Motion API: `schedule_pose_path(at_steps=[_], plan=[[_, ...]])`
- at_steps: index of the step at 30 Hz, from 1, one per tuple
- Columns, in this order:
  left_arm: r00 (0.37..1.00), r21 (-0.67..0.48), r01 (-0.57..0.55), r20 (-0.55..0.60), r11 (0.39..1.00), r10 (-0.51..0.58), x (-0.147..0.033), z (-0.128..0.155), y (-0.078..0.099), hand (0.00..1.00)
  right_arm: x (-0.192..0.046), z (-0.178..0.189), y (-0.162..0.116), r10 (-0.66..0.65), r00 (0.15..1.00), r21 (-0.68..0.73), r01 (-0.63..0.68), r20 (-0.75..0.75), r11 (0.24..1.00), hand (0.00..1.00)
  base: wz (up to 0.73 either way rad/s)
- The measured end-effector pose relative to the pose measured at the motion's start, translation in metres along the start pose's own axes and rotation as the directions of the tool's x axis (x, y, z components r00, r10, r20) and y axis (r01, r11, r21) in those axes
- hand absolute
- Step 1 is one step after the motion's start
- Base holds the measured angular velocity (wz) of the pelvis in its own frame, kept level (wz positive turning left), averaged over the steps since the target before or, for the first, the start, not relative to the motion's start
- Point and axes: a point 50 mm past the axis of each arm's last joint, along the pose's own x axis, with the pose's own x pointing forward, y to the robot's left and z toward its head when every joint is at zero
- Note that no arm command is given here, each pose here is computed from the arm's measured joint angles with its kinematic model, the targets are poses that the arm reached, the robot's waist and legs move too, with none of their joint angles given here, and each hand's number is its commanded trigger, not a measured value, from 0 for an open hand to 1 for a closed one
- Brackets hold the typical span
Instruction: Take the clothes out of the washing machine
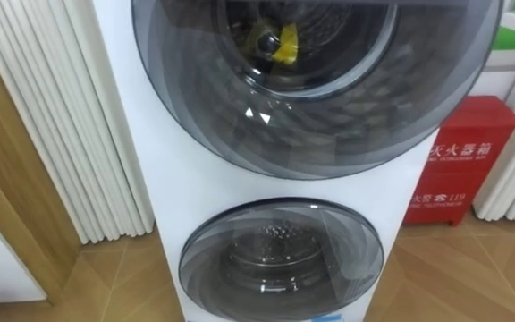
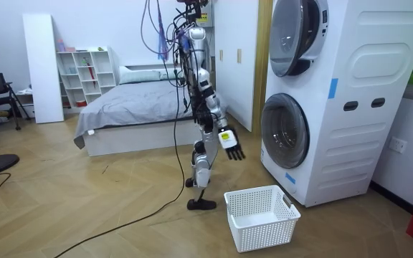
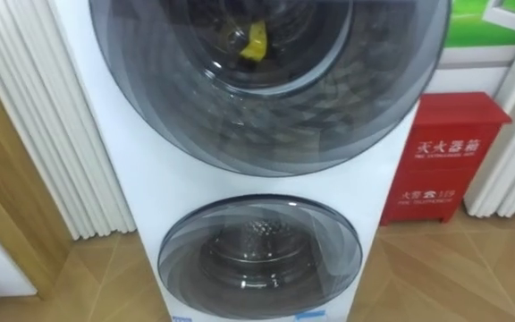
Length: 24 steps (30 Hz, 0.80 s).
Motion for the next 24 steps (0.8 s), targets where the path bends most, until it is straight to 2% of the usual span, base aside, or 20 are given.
schedule_pose_path(at_steps=[5,8,13,18,24], plan=[[0.999,-0.018,-0.004,0.033,1.000,0.005,0.001,0.008,0.002,0.00,-0.001,0.058,0.014,-0.026,0.979,0.030,0.020,0.203,0.999,0.00,-0.01],[1.000,-0.040,0.000,0.021,0.999,0.001,0.001,0.006,0.002,0.00,-0.010,0.101,0.030,-0.028,0.935,0.057,0.008,0.353,0.998,0.00,0.00],[1.000,-0.013,-0.013,0.001,1.000,0.013,0.000,-0.002,0.008,0.00,-0.041,0.160,0.047,-0.019,0.812,0.104,-0.051,0.583,0.993,0.00,0.00],[0.999,-0.002,-0.034,-0.006,0.999,0.034,-0.001,-0.006,0.012,0.00,-0.055,0.178,0.050,-0.036,0.761,0.149,-0.080,0.648,0.986,0.00,0.00],[0.999,-0.004,-0.032,0.022,0.999,0.032,-0.001,0.001,0.016,0.00,-0.079,0.214,0.055,-0.020,0.655,0.136,-0.128,0.756,0.982,0.00,0.00]])
